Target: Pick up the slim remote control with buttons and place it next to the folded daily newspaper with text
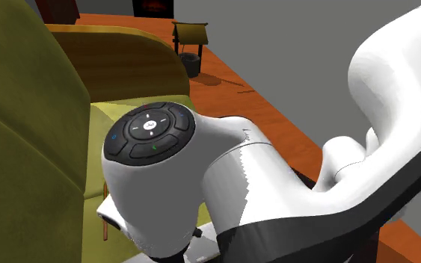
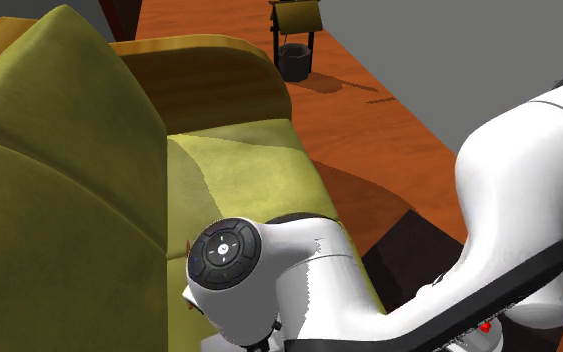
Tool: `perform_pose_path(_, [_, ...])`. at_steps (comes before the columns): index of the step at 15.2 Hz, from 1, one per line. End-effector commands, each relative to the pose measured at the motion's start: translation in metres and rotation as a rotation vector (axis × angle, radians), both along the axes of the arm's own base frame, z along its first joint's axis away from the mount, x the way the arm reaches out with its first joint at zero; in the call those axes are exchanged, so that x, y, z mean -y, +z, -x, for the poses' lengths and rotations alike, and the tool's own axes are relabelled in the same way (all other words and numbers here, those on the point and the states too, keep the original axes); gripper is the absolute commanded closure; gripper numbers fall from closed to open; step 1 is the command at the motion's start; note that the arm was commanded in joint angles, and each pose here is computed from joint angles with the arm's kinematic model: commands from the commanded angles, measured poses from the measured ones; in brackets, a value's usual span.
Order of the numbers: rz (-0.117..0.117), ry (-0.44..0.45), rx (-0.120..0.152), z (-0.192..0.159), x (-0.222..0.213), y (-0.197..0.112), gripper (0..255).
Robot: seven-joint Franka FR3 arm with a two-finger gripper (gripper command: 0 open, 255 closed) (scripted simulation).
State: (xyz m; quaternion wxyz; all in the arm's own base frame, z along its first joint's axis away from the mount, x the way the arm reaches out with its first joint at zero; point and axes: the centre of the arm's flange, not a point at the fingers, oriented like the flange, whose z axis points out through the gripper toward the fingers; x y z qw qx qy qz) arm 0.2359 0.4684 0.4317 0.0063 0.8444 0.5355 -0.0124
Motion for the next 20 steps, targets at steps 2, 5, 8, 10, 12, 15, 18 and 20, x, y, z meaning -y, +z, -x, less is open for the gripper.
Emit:
perform_pose_path(2, [0.0,-0.002,0.0,0.035,-0.017,0.002,255])
perform_pose_path(5, [0.0,-0.002,0.0,0.071,-0.036,0.003,255])
perform_pose_path(8, [0.0,-0.002,0.0,0.106,-0.054,0.003,255])
perform_pose_path(10, [0.0,-0.002,0.0,0.129,-0.067,0.003,255])
perform_pose_path(12, [0.0,-0.002,0.0,0.152,-0.079,0.003,255])
perform_pose_path(15, [0.0,-0.002,0.0,0.187,-0.097,0.003,255])
perform_pose_path(18, [0.0,-0.002,0.0,0.222,-0.116,0.003,255])
perform_pose_path(20, [0.0,-0.002,0.0,0.246,-0.128,0.004,255])
